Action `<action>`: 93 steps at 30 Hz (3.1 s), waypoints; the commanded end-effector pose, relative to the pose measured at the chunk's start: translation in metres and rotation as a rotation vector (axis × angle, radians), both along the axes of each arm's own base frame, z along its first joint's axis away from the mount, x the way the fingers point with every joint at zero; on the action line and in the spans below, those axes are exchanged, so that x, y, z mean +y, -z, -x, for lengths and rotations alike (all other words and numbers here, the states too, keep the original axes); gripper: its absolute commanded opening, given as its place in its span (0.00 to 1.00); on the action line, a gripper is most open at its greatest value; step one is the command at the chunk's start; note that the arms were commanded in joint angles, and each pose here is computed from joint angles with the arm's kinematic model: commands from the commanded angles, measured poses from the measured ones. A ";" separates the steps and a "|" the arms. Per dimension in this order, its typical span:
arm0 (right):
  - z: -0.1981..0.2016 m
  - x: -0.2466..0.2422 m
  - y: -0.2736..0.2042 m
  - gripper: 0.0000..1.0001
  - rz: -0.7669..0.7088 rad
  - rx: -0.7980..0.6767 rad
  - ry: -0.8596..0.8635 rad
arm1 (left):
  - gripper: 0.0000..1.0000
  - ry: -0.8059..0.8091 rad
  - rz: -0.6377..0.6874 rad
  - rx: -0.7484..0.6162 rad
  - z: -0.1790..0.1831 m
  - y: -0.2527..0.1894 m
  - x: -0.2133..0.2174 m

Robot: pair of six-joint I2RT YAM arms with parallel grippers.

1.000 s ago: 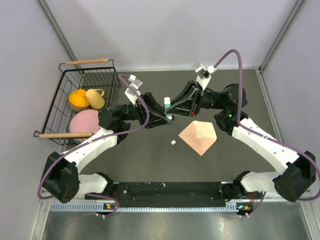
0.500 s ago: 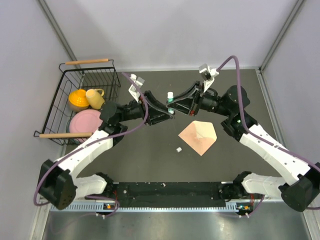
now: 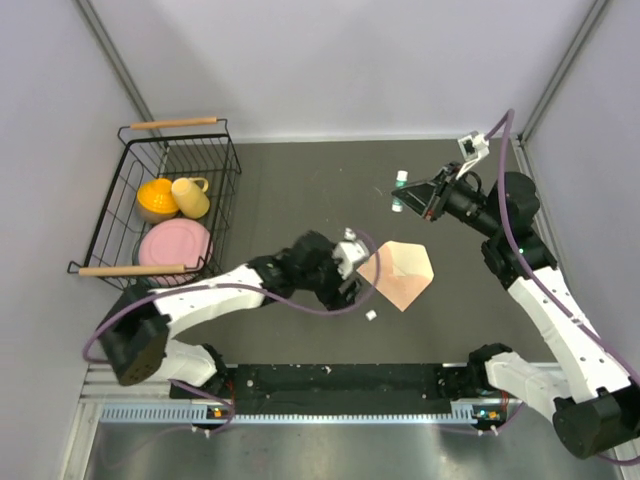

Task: Place the letter into the envelope and seal it
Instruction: Unscrew the solid glue, then adjust the solid glue cap at the center of the board, then unscrew the solid glue.

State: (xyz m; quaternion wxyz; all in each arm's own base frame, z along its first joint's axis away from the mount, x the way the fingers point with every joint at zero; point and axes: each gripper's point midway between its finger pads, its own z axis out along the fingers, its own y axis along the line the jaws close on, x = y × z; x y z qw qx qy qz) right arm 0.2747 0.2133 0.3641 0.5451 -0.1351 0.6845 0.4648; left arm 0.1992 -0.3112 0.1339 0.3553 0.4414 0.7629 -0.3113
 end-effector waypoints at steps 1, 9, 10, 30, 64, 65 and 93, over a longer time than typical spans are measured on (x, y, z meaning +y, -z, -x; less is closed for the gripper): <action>-0.005 -0.025 -0.002 0.00 0.060 -0.021 0.094 | 0.78 0.011 -0.181 -0.037 0.009 0.029 -0.022; -0.012 -0.047 0.005 0.00 0.108 -0.014 0.165 | 0.67 0.180 -0.290 0.039 0.057 0.069 -0.075; -0.012 -0.047 0.005 0.00 0.107 -0.010 0.162 | 0.65 0.181 -0.289 0.036 0.057 0.070 -0.080; -0.017 -0.052 0.012 0.00 0.114 0.018 0.149 | 0.56 0.266 -0.340 -0.085 0.073 0.093 -0.102; 0.064 0.026 -0.046 0.00 0.065 -0.307 -0.530 | 0.97 0.521 0.639 0.152 0.077 -0.216 0.011; 0.080 0.039 -0.049 0.00 0.063 -0.339 -0.593 | 0.96 0.574 0.719 0.042 0.080 -0.241 0.010; 0.140 0.087 -0.129 0.00 -0.237 -0.435 -0.698 | 0.64 0.538 1.052 -0.035 0.067 -0.310 0.002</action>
